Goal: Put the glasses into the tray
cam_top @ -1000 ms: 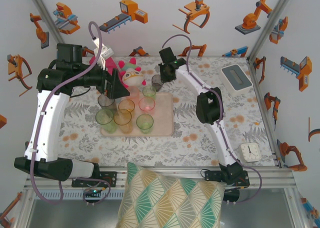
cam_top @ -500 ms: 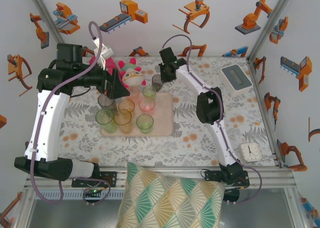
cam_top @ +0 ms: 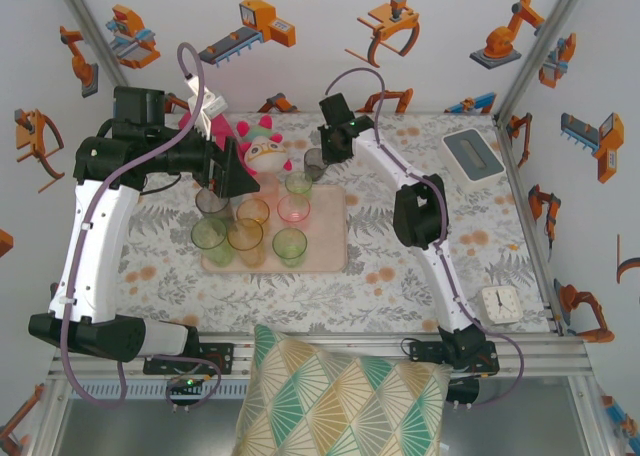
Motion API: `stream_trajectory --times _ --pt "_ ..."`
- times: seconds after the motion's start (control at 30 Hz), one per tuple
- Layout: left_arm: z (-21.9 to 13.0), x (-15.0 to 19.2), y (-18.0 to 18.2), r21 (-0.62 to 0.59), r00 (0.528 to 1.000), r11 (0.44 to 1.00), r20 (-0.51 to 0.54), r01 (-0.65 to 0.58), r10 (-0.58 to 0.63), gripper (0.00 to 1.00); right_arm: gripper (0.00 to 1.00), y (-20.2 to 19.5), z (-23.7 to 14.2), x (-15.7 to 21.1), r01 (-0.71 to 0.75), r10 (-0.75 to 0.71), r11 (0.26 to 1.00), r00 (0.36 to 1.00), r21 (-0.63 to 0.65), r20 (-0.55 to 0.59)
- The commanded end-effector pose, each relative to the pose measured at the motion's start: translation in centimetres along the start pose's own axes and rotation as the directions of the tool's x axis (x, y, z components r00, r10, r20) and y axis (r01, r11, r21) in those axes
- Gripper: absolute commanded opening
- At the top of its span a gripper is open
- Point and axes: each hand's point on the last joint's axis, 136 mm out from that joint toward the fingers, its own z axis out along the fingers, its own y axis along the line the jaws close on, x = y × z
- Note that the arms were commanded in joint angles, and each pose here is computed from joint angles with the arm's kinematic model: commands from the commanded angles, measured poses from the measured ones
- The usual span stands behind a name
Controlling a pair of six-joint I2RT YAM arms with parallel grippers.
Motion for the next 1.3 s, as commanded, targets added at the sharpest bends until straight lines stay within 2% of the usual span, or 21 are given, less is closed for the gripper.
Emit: stream_trajectory --times 0.0,0.73,1.07,1.27 --pt "-0.6 -1.0 -0.6 0.015 0.999 1.0 0.031 -0.01 0.01 0.97 0.11 0.8 -4.5 -3.8 -0.012 0.015 0.999 0.995 -0.031 0.103" --pt "-0.9 -1.1 -0.7 0.008 0.999 1.0 0.038 -0.017 0.017 0.97 0.12 1.3 -9.7 -6.1 -0.003 0.01 0.999 0.985 -0.043 0.175" --pt "-1.0 -0.9 -0.3 -0.016 0.999 1.0 0.034 -0.02 0.021 0.97 0.12 0.8 -14.8 -5.1 0.015 -0.008 0.999 0.981 -0.036 0.194" --pt "-1.2 -0.5 0.0 -0.034 0.999 0.999 0.037 -0.022 0.023 0.97 0.12 0.1 -17.5 -3.1 0.026 -0.02 0.999 0.983 -0.027 0.181"
